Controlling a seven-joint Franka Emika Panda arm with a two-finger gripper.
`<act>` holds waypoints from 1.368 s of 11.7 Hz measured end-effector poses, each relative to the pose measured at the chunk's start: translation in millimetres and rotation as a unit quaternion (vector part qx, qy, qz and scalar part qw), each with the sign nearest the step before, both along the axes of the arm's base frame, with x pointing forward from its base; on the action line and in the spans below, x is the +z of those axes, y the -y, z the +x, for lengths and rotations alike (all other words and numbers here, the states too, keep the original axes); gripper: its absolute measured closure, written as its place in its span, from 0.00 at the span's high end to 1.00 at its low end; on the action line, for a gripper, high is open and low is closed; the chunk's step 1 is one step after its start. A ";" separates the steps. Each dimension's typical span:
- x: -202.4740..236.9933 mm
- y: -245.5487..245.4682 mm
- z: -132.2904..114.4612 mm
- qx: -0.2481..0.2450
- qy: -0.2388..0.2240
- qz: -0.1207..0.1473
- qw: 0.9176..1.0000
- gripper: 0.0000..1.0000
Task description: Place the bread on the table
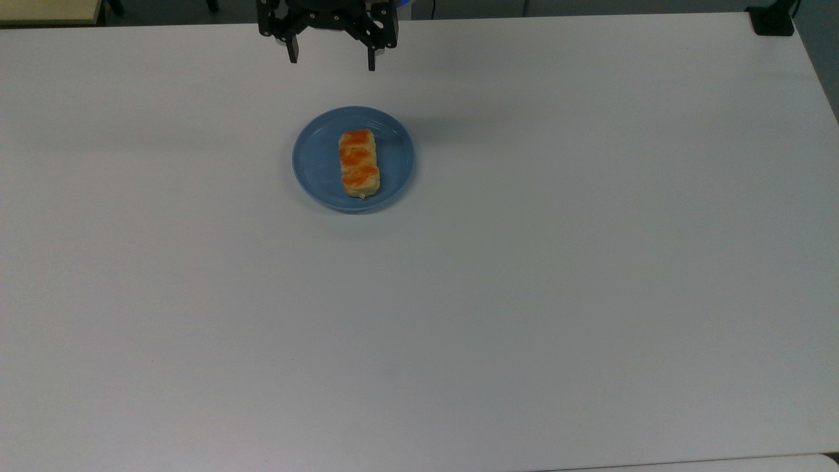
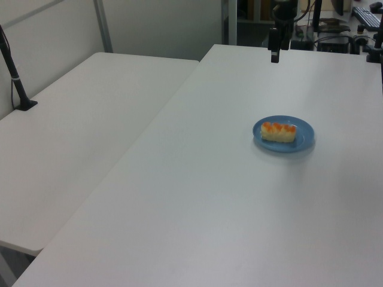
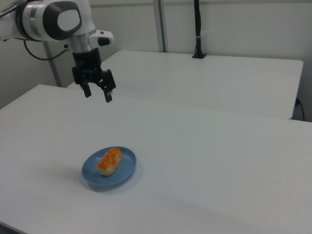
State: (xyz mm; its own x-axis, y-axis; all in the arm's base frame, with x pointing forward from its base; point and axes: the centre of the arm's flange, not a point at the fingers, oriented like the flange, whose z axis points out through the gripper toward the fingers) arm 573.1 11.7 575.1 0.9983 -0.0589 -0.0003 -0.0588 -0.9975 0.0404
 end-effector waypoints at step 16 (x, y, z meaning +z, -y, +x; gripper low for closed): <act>-7.3 20.1 -5.1 0.043 -0.026 0.001 0.999 1.00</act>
